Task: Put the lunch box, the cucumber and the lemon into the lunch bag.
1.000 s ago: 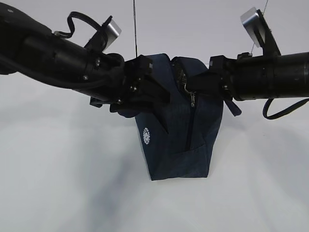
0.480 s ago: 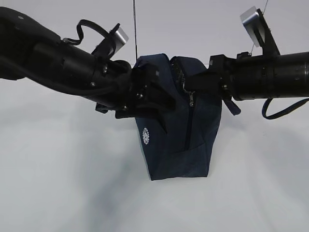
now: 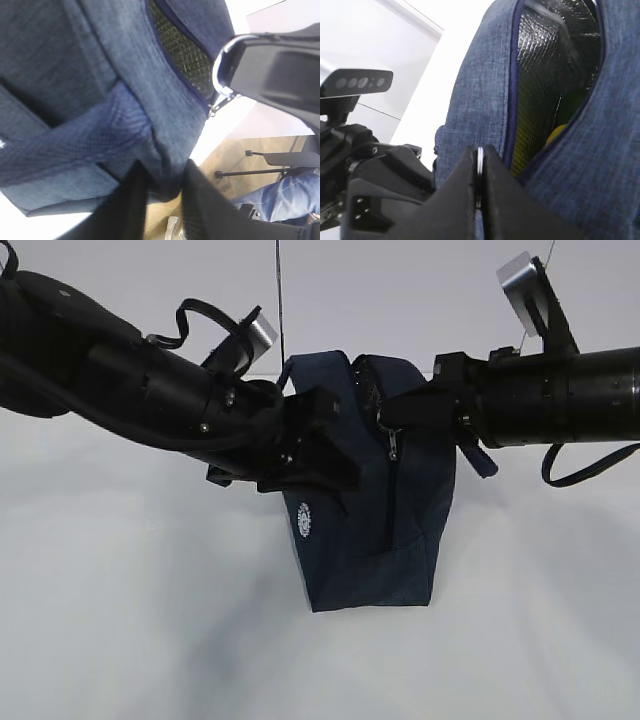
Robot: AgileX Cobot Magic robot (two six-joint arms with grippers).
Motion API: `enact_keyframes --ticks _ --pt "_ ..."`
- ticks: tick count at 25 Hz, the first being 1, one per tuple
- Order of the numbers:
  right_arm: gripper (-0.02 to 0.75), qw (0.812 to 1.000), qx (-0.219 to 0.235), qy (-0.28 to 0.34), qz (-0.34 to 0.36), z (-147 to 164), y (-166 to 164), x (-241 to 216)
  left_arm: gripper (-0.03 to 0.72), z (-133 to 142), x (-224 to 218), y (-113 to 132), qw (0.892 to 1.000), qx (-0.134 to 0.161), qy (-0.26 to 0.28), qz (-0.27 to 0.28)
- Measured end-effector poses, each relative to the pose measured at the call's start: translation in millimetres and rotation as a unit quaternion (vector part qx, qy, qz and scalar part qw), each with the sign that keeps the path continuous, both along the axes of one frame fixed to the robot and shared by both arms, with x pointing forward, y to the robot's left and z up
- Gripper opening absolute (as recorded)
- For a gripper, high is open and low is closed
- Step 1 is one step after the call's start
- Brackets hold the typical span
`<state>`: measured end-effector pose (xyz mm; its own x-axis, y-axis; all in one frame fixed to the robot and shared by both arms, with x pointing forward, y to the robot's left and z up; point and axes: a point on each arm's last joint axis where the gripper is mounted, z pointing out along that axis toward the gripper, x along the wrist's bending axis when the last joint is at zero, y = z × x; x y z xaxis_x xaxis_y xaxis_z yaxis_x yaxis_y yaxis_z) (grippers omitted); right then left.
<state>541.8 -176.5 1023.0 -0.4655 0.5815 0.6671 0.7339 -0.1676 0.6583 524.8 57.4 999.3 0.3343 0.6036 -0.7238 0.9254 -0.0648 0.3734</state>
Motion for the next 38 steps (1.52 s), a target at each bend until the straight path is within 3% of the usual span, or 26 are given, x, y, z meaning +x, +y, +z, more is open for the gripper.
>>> enact_keyframes --ticks 2,4,20,38 --pt "0.006 1.000 0.001 0.000 0.001 0 0 0 0.022 0 0 0 1.000 0.001 -0.003 -0.001" --pt "0.006 1.000 0.001 0.000 0.001 0 0 0 0.001 0 0 0 1.000 0.001 -0.005 -0.003" --pt "0.006 0.999 -0.006 -0.035 -0.033 17 0 22 -0.002 -1 0 1 1.000 0.011 -0.021 -0.015" --pt "0.006 0.998 -0.005 -0.052 -0.039 12 16 110 -0.003 -3 -4 2 0.998 0.029 -0.026 -0.045"
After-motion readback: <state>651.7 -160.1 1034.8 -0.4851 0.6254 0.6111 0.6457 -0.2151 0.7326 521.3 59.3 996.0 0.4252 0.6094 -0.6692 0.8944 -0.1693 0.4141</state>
